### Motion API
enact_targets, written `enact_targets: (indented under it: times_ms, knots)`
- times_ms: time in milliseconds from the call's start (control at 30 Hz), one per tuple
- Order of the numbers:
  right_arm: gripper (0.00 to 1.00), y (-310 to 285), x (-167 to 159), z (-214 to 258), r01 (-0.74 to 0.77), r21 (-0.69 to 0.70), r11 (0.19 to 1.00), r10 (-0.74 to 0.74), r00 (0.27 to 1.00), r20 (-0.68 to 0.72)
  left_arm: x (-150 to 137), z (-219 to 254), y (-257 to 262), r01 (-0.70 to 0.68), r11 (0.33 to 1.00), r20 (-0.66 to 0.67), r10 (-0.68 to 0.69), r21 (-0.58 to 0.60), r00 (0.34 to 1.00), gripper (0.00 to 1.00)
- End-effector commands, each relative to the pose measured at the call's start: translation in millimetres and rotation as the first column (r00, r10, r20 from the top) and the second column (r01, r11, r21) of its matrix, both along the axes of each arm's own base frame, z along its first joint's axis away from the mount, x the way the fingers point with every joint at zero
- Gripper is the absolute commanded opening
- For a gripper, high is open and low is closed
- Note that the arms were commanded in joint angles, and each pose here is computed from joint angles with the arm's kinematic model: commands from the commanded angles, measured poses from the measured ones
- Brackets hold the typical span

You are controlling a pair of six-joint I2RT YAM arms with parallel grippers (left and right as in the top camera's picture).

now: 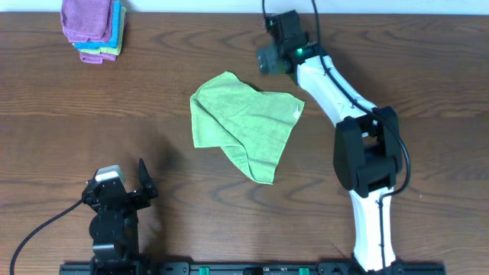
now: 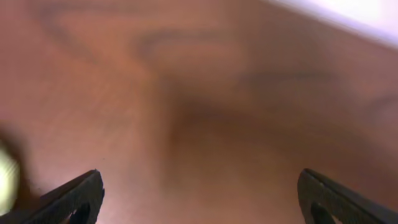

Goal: Fold the cloth
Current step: 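Retract the right arm and reach the left gripper to the cloth's left edge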

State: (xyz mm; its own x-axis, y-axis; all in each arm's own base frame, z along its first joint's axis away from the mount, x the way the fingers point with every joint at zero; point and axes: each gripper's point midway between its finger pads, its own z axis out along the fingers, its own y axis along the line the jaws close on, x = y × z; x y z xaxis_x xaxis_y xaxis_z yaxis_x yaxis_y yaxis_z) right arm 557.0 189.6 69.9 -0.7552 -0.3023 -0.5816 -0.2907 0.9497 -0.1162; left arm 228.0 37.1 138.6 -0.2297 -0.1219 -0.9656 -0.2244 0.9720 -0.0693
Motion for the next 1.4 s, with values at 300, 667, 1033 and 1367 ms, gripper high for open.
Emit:
enact_targets:
  times_ms: [300, 667, 1033, 1367]
  knots:
    - [0.99, 12, -75, 174, -0.174, 0.126, 0.977, 0.163, 0.983, 0.090, -1, -13, 3, -0.011, 1.000, -0.032, 0.011, 0.012, 0.999, 0.95]
    - [0.97, -31, -206, 234, -0.165, 0.129, 0.978, 0.173, 0.983, -0.053, -1, -13, 3, -0.011, 1.000, -0.032, 0.011, 0.012, 0.999, 0.95]
    - [0.99, -49, -334, 193, -0.213, 0.270, 0.939, 0.237, 0.970, -0.057, -1, -13, 3, -0.011, 1.000, -0.032, 0.011, 0.012, 0.999, 0.95]
    - [0.99, -67, -384, 157, -0.208, 0.277, 0.938, 0.251, 0.959, -0.131, -2, 0, -87, 0.322, 0.747, 0.100, -0.328, -0.582, 0.939, 0.95]
